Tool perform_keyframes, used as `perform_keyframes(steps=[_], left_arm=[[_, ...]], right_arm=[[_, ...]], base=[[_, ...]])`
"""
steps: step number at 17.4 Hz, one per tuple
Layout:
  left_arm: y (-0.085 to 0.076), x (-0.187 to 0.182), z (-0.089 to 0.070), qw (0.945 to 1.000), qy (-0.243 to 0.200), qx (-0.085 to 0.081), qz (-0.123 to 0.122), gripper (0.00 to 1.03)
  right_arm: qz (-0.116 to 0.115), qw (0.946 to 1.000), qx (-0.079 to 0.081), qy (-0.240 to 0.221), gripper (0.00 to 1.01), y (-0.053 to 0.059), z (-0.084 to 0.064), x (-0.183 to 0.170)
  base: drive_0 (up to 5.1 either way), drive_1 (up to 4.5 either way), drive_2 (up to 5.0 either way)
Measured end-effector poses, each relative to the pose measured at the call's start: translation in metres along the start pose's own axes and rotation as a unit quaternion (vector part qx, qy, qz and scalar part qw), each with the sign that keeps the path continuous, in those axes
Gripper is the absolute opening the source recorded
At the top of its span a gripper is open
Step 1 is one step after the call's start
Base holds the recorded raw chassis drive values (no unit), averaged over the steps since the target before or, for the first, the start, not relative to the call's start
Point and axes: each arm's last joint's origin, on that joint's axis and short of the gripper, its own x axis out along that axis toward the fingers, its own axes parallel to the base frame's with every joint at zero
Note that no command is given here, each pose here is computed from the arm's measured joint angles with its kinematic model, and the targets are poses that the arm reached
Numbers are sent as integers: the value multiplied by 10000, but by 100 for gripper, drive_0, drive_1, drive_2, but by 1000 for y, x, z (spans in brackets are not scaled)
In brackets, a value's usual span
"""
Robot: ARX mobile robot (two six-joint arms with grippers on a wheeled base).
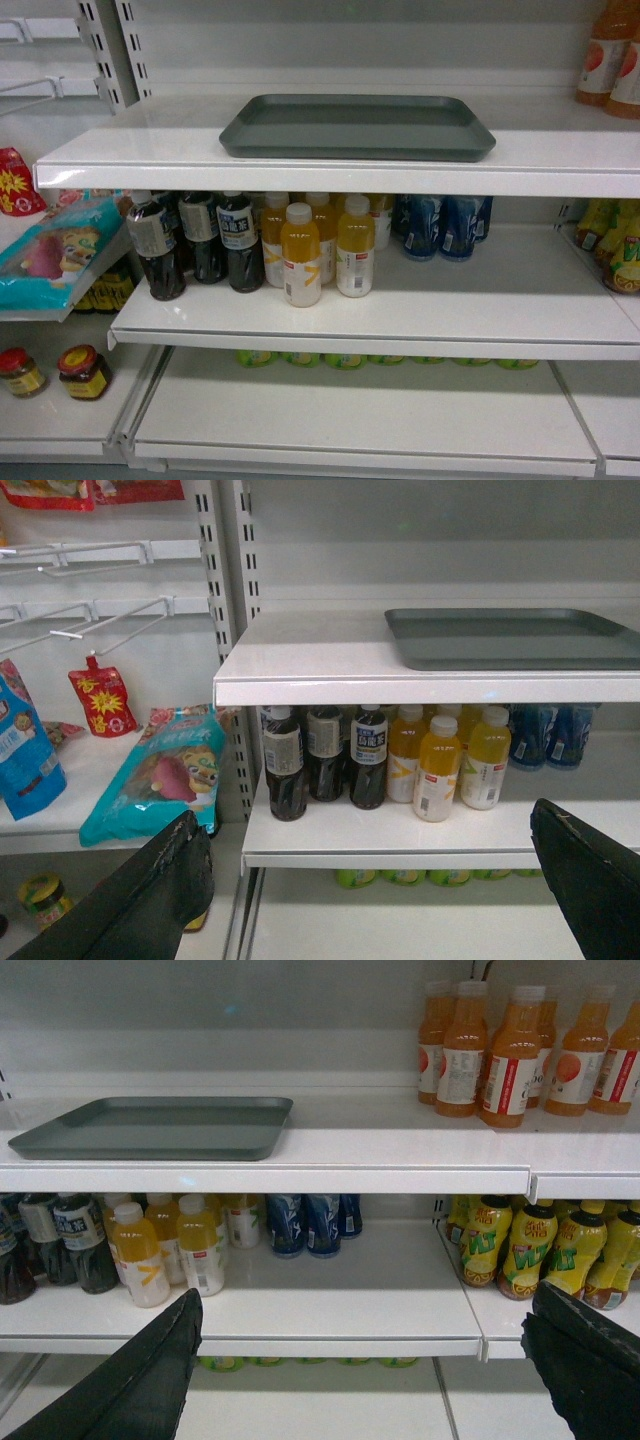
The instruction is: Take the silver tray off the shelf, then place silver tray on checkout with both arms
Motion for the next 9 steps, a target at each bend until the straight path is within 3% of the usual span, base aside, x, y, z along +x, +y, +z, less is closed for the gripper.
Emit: perform_keyframes(steps=[7, 9], left_arm=[[0, 0, 0, 10000, 6, 0, 0, 98], [0, 0, 0, 10000, 4, 0, 0, 98]], right_arm=[[0, 10000, 0, 4, 98, 0, 0, 0], [0, 10000, 0, 0, 98, 0, 0, 0]], base=[[4, 76, -68], [5, 432, -422]])
